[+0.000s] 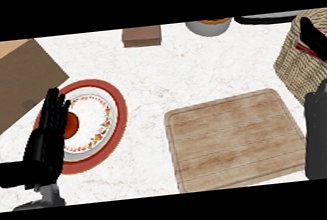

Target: Pick the can from the cutting board and place it in the basket

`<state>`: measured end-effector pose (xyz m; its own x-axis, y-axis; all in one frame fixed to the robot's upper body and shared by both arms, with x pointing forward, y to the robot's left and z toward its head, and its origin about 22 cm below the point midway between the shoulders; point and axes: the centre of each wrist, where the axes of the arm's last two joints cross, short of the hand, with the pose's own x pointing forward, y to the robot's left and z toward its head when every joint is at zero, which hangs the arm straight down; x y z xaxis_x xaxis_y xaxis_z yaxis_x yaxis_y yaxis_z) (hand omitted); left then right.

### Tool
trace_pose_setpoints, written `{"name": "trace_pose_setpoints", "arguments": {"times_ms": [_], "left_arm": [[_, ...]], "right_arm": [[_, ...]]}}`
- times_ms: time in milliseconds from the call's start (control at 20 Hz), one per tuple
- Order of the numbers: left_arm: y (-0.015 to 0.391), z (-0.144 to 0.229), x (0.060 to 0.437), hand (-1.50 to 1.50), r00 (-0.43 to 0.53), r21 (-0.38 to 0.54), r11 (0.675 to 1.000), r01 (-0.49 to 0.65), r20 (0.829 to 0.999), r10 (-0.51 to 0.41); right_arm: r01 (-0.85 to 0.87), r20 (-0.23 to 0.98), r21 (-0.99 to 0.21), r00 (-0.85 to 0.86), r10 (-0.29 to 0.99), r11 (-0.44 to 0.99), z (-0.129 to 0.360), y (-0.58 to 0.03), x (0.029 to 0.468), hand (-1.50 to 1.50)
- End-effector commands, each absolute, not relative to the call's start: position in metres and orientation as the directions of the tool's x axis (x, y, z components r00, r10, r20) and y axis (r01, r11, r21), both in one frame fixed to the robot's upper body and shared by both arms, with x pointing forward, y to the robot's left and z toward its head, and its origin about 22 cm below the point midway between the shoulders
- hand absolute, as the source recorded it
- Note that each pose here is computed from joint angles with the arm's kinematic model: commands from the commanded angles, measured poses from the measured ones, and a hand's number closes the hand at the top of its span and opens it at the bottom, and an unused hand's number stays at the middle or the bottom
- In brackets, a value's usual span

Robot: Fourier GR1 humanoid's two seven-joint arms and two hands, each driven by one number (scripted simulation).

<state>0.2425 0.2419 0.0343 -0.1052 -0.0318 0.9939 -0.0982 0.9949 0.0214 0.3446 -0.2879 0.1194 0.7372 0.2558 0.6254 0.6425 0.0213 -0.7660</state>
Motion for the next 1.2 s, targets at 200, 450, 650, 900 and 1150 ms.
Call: {"name": "trace_pose_setpoints", "arguments": {"times_ms": [200, 450, 650, 900, 1150], "left_arm": [[0.233, 0.032, 0.247, 0.0, -0.106, 0.018, 0.995, -0.095, 0.994, -0.028], [0.234, 0.02, 0.234, 0.0, -0.086, 0.011, 0.996, -0.094, 0.996, -0.019], [0.235, 0.031, 0.245, 0.0, -0.102, 0.03, 0.995, -0.099, 0.994, -0.04], [0.236, 0.027, 0.256, 0.0, -0.112, 0.031, 0.994, -0.102, 0.993, -0.042], [0.228, 0.029, 0.241, 0.0, -0.108, 0.024, 0.995, -0.099, 0.994, -0.035]], "right_arm": [[0.698, 0.66, -0.711, 0.705, 0.259, -0.085, 0.101, -0.3, 0.325, -1.5], [0.697, 0.639, -0.684, 0.715, 0.283, -0.217, 0.104, -0.296, 0.306, -1.5], [0.695, 0.647, -0.657, 0.718, 0.256, -0.292, 0.137, -0.304, 0.291, -1.5], [0.706, 0.699, -0.602, 0.692, 0.181, -0.373, 0.147, -0.298, 0.256, -1.5], [0.783, 0.781, -0.482, 0.587, 0.211, -0.394, 0.166, -0.3, 0.198, -1.5]]}}
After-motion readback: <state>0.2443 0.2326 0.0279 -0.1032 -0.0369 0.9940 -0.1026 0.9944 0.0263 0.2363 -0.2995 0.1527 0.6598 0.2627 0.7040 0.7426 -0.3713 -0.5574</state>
